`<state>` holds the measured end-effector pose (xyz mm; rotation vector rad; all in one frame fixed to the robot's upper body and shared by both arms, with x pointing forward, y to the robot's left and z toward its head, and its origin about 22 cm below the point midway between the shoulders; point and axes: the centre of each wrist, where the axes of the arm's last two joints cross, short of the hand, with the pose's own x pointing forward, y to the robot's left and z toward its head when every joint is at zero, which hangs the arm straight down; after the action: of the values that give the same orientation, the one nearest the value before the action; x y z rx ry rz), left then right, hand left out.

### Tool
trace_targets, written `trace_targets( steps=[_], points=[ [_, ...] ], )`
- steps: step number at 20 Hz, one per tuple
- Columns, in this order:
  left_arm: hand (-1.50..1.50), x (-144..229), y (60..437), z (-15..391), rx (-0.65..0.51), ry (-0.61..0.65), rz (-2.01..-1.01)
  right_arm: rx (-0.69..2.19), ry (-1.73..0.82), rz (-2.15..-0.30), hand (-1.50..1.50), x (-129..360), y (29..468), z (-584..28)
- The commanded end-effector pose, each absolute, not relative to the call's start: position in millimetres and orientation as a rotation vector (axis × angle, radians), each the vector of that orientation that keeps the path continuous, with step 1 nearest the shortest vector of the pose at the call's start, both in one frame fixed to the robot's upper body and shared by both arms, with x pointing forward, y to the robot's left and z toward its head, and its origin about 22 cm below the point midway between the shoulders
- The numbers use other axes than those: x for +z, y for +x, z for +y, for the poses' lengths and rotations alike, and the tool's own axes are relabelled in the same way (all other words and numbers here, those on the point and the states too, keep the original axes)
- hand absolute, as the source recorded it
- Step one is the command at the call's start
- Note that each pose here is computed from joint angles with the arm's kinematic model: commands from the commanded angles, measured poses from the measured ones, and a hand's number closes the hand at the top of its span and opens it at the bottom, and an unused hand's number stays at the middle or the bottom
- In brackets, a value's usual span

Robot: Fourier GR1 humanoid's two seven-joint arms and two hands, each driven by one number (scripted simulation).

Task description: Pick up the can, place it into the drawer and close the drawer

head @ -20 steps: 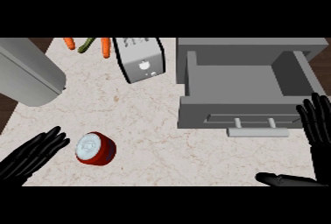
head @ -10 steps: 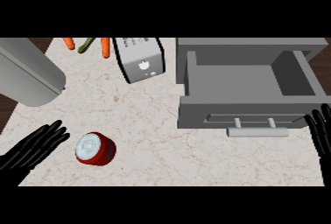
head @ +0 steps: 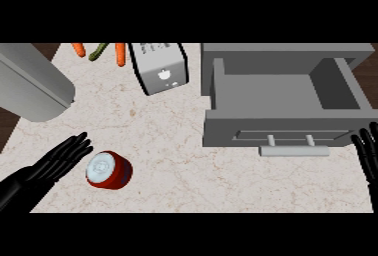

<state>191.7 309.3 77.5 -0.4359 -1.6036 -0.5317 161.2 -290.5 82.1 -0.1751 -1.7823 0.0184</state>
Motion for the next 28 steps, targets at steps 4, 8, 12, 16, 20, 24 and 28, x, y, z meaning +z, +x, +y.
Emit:
trace_targets(
  steps=[4, 8, 12, 16, 20, 24, 28],
  points=[
    [-1.5, 38.4, 213.5, 301.3, -0.525, -0.44, -1.593, 0.021, -0.199, -1.799, -1.5, 81.0, 159.7, -302.4],
    [-1.5, 20.1, 201.7, 303.7, -0.502, -0.384, -1.594, 0.009, -0.176, -1.779, -1.5, 73.8, 167.8, -304.7],
    [-1.5, 8.7, 206.3, 309.9, -0.511, -0.381, -1.6, 0.025, -0.173, -1.789, -1.5, 85.5, 164.9, -289.5],
    [-1.5, 0.7, 213.4, 307.2, -0.5, -0.352, -1.591, 0.026, -0.177, -1.794, -1.5, 63.1, 173.5, -293.3],
    [-1.5, -1.0, 233.9, 334.3, -0.486, -0.316, -1.59, 0.011, -0.181, -1.803, -1.5, 61.7, 156.0, -311.1],
    [-1.5, -28.1, 218.3, 341.6, -0.51, -0.326, -1.581, 0.029, -0.17, -1.78, -1.5, 70.9, 158.8, -293.3],
    [-1.5, -58.4, 224.4, 345.7, -0.508, -0.319, -1.562, 0.018, -0.193, -1.788, -1.5, 84.8, 175.2, -302.0]
  ],
)
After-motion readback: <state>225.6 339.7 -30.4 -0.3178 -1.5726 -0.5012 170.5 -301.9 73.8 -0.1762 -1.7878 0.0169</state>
